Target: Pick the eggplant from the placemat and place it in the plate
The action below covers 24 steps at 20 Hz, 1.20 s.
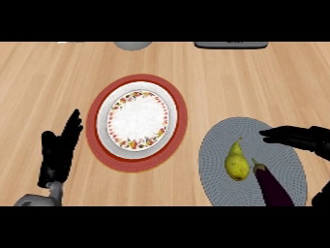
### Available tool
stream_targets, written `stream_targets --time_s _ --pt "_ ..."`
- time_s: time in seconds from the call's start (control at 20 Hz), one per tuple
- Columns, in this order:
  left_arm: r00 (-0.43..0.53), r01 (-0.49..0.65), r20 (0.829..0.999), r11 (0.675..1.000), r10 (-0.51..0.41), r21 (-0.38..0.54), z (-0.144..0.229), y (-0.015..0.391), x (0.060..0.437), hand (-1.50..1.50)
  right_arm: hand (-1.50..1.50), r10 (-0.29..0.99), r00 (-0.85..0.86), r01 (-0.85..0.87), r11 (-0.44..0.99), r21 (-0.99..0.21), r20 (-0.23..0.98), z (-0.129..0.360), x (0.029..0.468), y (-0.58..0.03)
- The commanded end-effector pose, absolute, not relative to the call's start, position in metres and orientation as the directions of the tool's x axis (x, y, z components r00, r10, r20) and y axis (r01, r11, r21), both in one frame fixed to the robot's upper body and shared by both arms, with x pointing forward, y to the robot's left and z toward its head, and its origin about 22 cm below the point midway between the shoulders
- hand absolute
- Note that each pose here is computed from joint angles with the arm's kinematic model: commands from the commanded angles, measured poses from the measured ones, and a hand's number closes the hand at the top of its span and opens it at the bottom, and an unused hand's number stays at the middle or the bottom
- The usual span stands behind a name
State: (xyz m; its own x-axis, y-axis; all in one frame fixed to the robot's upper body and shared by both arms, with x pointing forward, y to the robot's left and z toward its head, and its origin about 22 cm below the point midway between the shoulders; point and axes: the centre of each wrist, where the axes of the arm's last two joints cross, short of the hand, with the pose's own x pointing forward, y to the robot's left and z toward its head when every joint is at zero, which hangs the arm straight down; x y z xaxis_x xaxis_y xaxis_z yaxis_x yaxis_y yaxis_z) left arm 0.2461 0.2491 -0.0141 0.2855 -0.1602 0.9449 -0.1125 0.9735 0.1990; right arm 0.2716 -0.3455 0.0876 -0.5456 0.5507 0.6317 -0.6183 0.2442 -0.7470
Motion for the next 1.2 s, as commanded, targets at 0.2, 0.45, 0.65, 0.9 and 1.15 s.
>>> stream_targets --time_s 0.2,0.45,0.65,0.9,1.15 --pt "0.288 -0.111 0.945 0.974 -0.157 0.196 -0.021 0.259 0.248 0.00 -1.50 0.680 -0.551 -0.709 -0.076 -0.701 0.483 0.089 0.279 -0.315" --pt "0.258 -0.128 0.953 0.972 -0.161 0.199 -0.019 0.233 0.257 0.00 -1.50 0.698 -0.542 -0.737 -0.128 -0.664 0.468 0.081 0.280 -0.311" --pt "0.272 -0.115 0.948 0.972 -0.167 0.204 0.005 0.259 0.252 0.00 -1.50 0.721 -0.534 -0.735 -0.137 -0.664 0.442 0.064 0.282 -0.284" --pt "0.289 -0.088 0.942 0.975 -0.170 0.203 -0.013 0.232 0.252 0.00 -1.50 0.721 -0.541 -0.745 -0.173 -0.645 0.432 0.056 0.284 -0.302" --pt "0.288 -0.116 0.944 0.973 -0.162 0.202 -0.003 0.251 0.243 0.00 -1.50 0.703 -0.557 -0.740 -0.179 -0.648 0.442 0.053 0.266 -0.306"
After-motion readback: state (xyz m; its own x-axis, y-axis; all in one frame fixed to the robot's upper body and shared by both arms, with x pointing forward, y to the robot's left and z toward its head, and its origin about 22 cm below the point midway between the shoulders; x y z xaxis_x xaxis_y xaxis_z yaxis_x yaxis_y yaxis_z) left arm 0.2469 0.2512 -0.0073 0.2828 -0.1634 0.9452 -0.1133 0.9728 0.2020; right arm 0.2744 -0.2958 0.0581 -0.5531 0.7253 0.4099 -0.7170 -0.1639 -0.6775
